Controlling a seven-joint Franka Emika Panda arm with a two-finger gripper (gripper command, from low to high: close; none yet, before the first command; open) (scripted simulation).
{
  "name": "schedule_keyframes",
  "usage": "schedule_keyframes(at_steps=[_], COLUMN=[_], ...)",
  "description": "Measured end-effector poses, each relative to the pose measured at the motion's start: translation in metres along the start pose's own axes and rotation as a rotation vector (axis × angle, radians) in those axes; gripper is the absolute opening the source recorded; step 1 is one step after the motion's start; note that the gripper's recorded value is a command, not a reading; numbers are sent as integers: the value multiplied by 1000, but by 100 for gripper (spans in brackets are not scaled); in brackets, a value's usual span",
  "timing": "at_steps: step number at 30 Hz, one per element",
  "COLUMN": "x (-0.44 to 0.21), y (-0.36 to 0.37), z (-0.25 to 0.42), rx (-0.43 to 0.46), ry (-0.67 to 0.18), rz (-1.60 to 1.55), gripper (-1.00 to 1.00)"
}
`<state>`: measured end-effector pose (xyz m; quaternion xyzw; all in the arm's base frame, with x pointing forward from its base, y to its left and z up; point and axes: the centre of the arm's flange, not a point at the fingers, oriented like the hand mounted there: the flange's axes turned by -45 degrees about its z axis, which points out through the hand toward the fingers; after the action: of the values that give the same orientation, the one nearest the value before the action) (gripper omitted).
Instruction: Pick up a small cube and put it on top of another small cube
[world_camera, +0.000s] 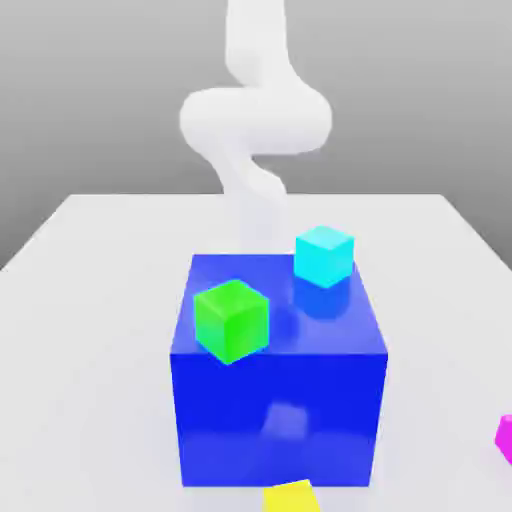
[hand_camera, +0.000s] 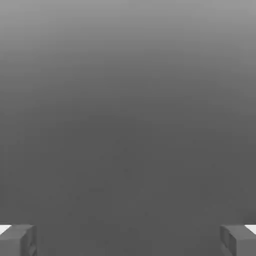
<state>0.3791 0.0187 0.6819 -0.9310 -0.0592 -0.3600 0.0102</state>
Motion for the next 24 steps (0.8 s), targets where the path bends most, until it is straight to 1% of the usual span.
schedule_keyframes(at_steps=[6,12,16,20,24], x=[-1,-32,-68,-119,-175], y=[-57,-130,-183,-246,-282], z=[108,205,262,308,352], rx=[151,287,371,460,521], ry=[-138,-256,-327,-390,-456], rz=[-292,-587,-789,-1018,-1214], gripper=[0,0,0,0,0])
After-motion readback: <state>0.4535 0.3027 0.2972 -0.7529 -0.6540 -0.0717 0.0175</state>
